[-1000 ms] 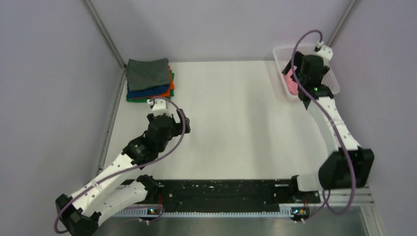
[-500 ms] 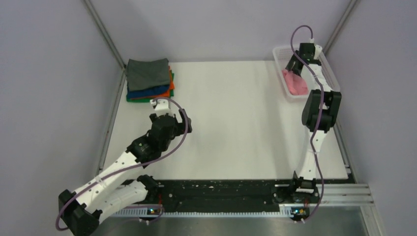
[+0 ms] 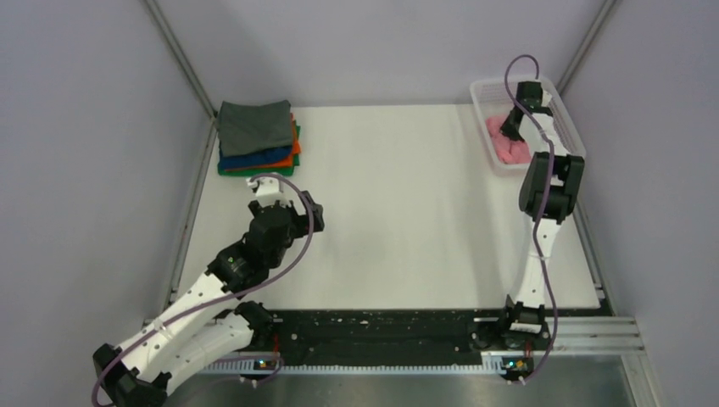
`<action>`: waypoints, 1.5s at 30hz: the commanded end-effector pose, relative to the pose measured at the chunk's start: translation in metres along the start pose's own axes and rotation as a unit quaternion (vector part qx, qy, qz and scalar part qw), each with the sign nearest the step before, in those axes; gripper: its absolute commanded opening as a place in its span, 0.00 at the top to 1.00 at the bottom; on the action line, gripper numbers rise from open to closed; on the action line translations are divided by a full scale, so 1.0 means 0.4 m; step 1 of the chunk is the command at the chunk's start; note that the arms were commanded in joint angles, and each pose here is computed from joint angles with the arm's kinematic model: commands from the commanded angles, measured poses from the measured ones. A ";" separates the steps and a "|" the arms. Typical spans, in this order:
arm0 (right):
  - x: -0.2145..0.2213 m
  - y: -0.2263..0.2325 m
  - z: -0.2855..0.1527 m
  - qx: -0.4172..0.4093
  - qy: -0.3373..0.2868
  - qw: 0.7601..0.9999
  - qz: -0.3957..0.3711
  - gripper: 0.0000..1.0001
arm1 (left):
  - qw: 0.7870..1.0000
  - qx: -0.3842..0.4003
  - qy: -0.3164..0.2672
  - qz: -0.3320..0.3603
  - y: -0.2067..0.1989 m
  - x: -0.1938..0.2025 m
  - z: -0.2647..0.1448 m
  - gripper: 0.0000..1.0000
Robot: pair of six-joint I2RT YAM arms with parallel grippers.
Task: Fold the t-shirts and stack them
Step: Grab crumpled tshirt from bin with the right arm, then move the tshirt to the center of the board
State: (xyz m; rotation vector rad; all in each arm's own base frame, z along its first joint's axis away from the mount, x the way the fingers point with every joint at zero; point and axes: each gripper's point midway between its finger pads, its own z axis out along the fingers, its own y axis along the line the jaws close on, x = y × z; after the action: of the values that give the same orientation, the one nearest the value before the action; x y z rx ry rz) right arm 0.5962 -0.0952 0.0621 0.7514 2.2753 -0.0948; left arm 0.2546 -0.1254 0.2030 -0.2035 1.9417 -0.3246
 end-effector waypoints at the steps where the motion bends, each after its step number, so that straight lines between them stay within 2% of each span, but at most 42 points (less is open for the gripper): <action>1: -0.176 0.034 -0.165 -0.051 -0.061 0.997 0.006 1.00 | 1.000 0.001 -0.017 -0.017 0.009 -0.018 -0.022 0.01; 5: -0.376 0.106 -0.490 -0.149 -0.167 0.975 0.006 1.00 | 0.999 0.011 -0.019 -0.029 0.012 -0.014 -0.036 0.01; 8: -0.406 0.183 -0.711 -0.272 -0.188 0.944 -0.007 1.00 | 0.999 0.019 -0.016 -0.036 0.009 -0.009 -0.043 0.01; 9: -0.393 0.219 -0.779 -0.328 -0.181 0.927 -0.017 1.00 | 0.999 0.022 -0.012 -0.035 0.008 -0.006 -0.044 0.01; 12: -0.318 0.324 -0.984 -0.492 -0.155 0.855 -0.057 1.00 | 0.999 0.032 -0.003 -0.038 -0.003 -0.002 -0.050 0.01; 15: -0.234 0.399 -1.155 -0.561 -0.161 0.802 -0.126 1.00 | 0.999 0.034 0.001 -0.042 -0.006 -0.004 -0.054 0.01; 19: -0.072 0.485 -1.371 -0.668 -0.132 0.703 -0.208 1.00 | 0.998 0.025 0.007 -0.050 0.003 -0.002 -0.063 0.01; 21: -0.021 0.496 -1.421 -0.693 -0.120 0.673 -0.228 1.00 | 0.998 0.023 0.006 -0.055 0.006 -0.003 -0.067 0.01; 22: -0.002 0.497 -1.425 -0.698 -0.114 0.668 -0.233 1.00 | 0.998 0.020 0.006 -0.058 0.010 -0.002 -0.069 0.01; 24: 0.040 0.493 -1.378 -0.689 -0.092 0.680 -0.234 0.98 | 0.998 0.019 0.004 -0.063 0.012 -0.003 -0.071 0.01; 28: 0.115 0.430 -1.157 -0.573 -0.086 0.786 -0.213 0.86 | 0.997 0.008 0.002 -0.071 0.022 -0.002 -0.071 0.01; 29: 0.132 0.400 -1.083 -0.528 -0.093 0.820 -0.201 0.78 | 0.997 0.006 0.003 -0.072 0.024 0.000 -0.070 0.01; 31: 0.171 0.313 -0.930 -0.414 -0.101 0.889 -0.167 0.43 | 0.998 0.002 0.006 -0.070 0.027 0.006 -0.067 0.01; 33: 0.205 0.210 -0.815 -0.300 -0.102 0.938 -0.137 0.08 | 0.998 0.000 0.011 -0.067 0.027 0.012 -0.062 0.01; 34: 0.223 0.166 -0.778 -0.257 -0.101 0.952 -0.129 0.02 | 0.998 0.001 0.014 -0.064 0.024 0.016 -0.059 0.01; 37: 0.290 0.091 -0.735 -0.211 -0.081 0.965 -0.134 0.01 | 0.998 0.014 0.031 -0.053 0.002 0.036 -0.040 0.01; 42: 0.417 0.071 -0.755 -0.275 -0.038 0.949 -0.147 0.02 | 0.992 0.088 0.084 -0.045 -0.109 0.102 0.029 0.01; 45: 0.487 0.049 -0.756 -0.293 -0.012 0.943 -0.155 0.03 | 0.975 0.160 0.145 -0.044 -0.203 0.164 0.058 0.01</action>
State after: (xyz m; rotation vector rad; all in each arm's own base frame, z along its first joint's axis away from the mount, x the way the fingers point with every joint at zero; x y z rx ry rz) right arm 0.3186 0.0916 0.1534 0.1109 2.2631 0.3304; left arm 0.2458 -0.1616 0.1604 -0.1995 2.1181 -0.4748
